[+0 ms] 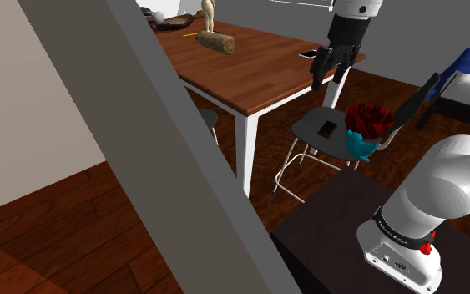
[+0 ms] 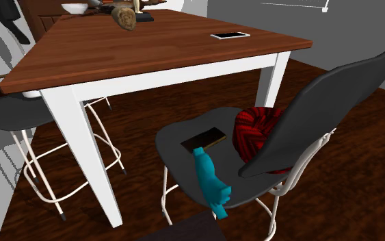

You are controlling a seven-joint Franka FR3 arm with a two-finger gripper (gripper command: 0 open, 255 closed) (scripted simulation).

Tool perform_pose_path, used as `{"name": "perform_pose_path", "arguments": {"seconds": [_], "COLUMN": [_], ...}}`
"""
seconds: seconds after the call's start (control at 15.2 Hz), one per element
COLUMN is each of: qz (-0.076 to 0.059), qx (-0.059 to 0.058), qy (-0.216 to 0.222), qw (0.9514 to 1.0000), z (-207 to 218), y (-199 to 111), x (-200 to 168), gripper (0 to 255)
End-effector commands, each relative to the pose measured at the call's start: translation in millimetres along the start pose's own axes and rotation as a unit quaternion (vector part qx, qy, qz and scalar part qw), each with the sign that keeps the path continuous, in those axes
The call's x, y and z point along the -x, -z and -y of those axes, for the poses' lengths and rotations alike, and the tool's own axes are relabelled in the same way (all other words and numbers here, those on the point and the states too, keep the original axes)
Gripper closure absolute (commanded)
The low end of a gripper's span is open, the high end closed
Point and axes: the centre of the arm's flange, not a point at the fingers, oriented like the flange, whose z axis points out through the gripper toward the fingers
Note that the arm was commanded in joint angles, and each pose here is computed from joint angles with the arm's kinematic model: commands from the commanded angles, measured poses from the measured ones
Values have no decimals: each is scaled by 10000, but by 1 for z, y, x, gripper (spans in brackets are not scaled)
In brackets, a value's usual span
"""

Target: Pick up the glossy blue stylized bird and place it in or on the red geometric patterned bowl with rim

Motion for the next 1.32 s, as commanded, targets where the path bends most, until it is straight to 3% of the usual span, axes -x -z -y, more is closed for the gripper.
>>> {"name": "perform_pose_path", "arguments": {"seconds": [0.0,1.25], "qz": [0,532], "qx": [0,158], "qy": [0,327], "qw": [10000,9979], "z": [0,-185], "y": [0,-158], "x": [0,26], "gripper": [0,0]}}
